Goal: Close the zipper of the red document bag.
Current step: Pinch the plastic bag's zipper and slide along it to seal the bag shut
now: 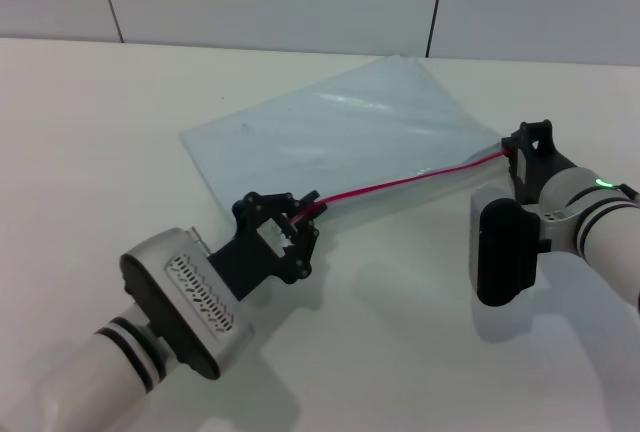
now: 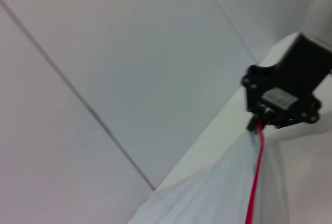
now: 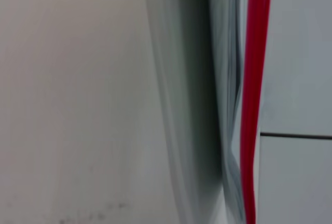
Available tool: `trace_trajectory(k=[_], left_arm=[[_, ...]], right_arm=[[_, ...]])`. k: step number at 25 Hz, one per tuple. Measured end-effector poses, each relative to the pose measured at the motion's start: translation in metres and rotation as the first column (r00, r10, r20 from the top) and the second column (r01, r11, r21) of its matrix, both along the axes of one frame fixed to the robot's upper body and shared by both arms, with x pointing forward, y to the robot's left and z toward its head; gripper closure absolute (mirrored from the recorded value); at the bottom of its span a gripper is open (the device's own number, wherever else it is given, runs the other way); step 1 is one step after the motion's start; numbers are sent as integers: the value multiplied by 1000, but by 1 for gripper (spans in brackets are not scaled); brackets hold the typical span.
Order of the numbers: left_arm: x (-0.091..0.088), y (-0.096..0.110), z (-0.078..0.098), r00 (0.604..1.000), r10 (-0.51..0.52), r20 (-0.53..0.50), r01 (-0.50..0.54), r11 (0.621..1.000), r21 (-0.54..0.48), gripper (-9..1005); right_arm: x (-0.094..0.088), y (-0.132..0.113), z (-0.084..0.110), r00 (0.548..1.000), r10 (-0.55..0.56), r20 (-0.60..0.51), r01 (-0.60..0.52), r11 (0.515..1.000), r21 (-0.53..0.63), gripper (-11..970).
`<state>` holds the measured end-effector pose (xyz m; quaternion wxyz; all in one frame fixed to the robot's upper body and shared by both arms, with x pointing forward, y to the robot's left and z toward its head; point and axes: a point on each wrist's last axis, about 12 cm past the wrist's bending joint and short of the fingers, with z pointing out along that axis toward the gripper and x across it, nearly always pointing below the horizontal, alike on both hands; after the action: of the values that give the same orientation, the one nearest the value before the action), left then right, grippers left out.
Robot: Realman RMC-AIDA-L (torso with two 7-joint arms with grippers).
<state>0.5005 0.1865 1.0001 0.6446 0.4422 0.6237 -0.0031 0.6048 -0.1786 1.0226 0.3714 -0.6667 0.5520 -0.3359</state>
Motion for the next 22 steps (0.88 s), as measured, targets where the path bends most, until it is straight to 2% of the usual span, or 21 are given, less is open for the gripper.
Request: trace_trajectory(k=[15, 19, 22], left_arm=[[-19, 14, -9, 998, 51, -40, -52, 998, -42, 762], [-19, 17, -5, 998, 64, -7, -64, 995, -70, 756], [-17, 21, 1, 995, 97, 19, -94, 988, -127, 751]], right_arm=[[3, -22, -4, 997, -83, -6, 83, 996, 17, 943], [2, -23, -5, 996, -92, -9, 93, 995, 28, 943], [4, -25, -2, 994, -105, 19, 104, 994, 39, 943]])
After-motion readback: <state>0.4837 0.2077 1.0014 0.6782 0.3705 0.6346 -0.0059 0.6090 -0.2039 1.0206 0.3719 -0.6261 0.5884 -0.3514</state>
